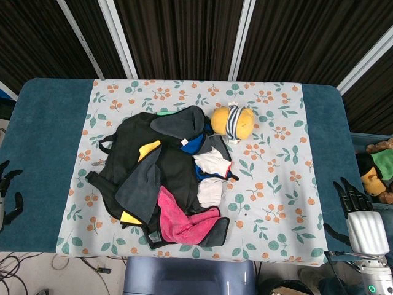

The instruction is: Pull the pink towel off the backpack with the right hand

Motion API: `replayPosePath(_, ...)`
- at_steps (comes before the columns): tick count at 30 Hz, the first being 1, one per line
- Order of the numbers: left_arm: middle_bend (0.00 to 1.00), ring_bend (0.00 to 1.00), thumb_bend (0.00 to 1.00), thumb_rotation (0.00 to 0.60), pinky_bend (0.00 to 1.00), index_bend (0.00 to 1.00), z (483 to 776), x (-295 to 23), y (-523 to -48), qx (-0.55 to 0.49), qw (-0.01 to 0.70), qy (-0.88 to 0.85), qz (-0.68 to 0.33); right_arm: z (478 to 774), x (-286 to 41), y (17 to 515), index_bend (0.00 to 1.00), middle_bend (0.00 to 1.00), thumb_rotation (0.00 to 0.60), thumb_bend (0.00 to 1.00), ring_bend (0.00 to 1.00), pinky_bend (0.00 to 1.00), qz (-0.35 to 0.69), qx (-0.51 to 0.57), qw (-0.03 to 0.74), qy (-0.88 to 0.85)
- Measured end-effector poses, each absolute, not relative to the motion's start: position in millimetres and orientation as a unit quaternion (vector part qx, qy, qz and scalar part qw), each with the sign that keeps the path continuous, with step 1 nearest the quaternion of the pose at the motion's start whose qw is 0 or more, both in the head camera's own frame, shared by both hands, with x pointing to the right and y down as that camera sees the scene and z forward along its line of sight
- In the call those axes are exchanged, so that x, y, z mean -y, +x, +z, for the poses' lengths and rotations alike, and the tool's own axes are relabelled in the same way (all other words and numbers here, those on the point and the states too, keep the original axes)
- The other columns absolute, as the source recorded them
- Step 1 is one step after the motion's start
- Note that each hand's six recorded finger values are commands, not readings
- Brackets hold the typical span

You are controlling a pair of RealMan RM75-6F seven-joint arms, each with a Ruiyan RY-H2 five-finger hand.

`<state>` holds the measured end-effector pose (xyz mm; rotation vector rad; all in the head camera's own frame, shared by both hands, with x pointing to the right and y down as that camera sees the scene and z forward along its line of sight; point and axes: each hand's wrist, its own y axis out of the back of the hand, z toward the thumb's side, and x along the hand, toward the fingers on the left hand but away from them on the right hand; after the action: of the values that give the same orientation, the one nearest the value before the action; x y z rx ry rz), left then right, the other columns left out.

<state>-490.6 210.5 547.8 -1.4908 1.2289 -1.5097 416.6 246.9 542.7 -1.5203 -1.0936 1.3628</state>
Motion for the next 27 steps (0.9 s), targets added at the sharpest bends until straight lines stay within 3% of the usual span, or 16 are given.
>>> replayPosePath(17, 0.06, 0.11, 0.59, 0.600, 0.01, 0.23, 548.1, -210.7, -489.0, -0.470, 0.339, -0.574, -0.578, 546.0, -248.5, 414.4, 0.00, 0.03, 0.600, 0.19, 0.14, 0.21, 0.537, 0.430, 0.391, -0.612)
replayPosePath(27, 0.06, 0.11, 0.59, 0.600, 0.01, 0.23, 548.9, -211.8, -488.0, -0.472, 0.334, -0.576, -0.577, 558.5, -257.5, 395.3, 0.00, 0.03, 0.600, 0.19, 0.14, 0.21, 0.505, 0.419, 0.331, -0.678)
